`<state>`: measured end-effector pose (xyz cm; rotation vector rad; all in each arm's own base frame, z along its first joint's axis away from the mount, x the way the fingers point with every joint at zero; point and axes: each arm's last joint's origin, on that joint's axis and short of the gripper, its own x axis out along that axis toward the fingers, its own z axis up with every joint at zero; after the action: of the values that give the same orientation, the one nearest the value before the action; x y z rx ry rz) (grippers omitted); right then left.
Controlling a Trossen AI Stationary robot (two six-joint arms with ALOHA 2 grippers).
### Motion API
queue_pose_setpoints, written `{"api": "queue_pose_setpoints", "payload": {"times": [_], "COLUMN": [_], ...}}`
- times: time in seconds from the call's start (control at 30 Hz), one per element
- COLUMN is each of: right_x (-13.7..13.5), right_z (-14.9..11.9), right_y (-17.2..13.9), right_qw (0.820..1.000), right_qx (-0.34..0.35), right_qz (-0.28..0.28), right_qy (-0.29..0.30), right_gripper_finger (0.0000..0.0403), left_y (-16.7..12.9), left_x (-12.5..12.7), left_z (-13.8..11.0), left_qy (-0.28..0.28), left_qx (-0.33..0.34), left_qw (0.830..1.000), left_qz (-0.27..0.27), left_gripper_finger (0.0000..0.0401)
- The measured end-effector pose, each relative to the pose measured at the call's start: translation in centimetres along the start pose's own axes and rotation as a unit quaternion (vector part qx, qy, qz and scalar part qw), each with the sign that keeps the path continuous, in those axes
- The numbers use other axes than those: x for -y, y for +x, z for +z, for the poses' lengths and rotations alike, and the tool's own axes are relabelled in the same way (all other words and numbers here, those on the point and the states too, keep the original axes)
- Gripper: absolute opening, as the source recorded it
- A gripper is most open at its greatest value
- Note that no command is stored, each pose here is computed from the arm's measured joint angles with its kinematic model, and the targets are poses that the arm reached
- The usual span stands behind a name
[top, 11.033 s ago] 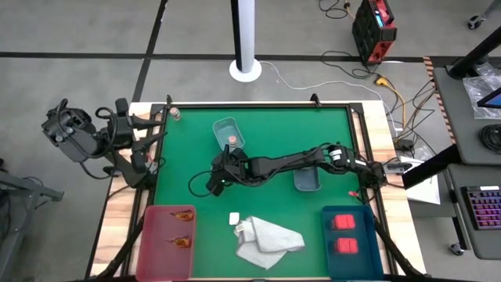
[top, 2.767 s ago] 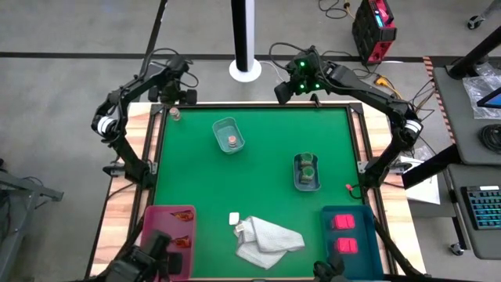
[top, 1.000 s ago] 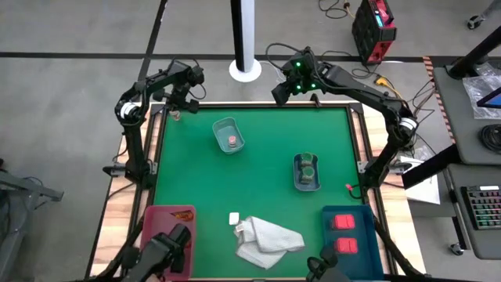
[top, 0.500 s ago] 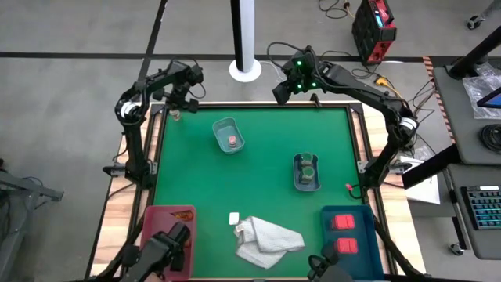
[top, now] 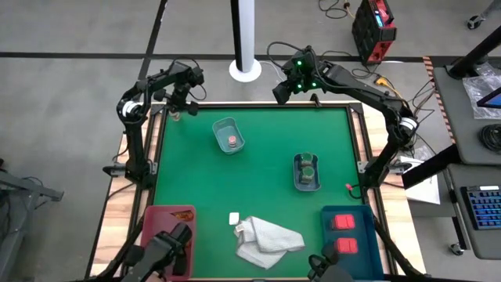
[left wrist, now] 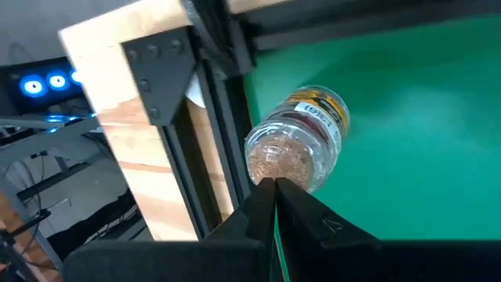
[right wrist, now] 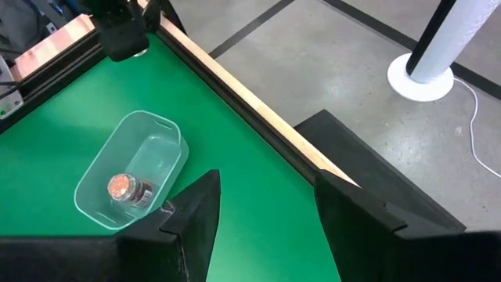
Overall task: Sort spices by type
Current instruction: Put the brown spice bottle into the green bin
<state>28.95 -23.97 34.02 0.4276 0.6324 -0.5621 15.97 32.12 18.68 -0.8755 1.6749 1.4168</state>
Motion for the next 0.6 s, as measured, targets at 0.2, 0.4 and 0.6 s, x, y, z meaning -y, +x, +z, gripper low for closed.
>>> {"api": "queue_pose_setpoints", "payload": {"times": [0.2,0.4,0.6], "right_x": [0.1,0.1,0.1], "right_z": [0.0,0.0,0.2], "right_y": [0.0,0.0,0.0], "right_qw": [1.000,1.000,1.000], "right_qx": [0.000,0.002,0.009], "right_qz": [-0.003,-0.003,-0.002], "right_qy": [0.001,0.001,0.000], "right_gripper_finger": [0.0196,0.0197,0.0195], "left_y": [-0.2,-0.9,-1.7], "left_x": [0.2,0.2,-0.1], "left_z": [-0.4,-0.4,-0.1], "left_qy": [0.029,0.066,0.069], "left_qx": [-0.021,-0.022,-0.010], "left_qw": [0.999,0.997,0.997], "left_qz": [-0.023,-0.034,-0.036], "left_gripper_finger": [0.0001,0.0001,0.0001]}}
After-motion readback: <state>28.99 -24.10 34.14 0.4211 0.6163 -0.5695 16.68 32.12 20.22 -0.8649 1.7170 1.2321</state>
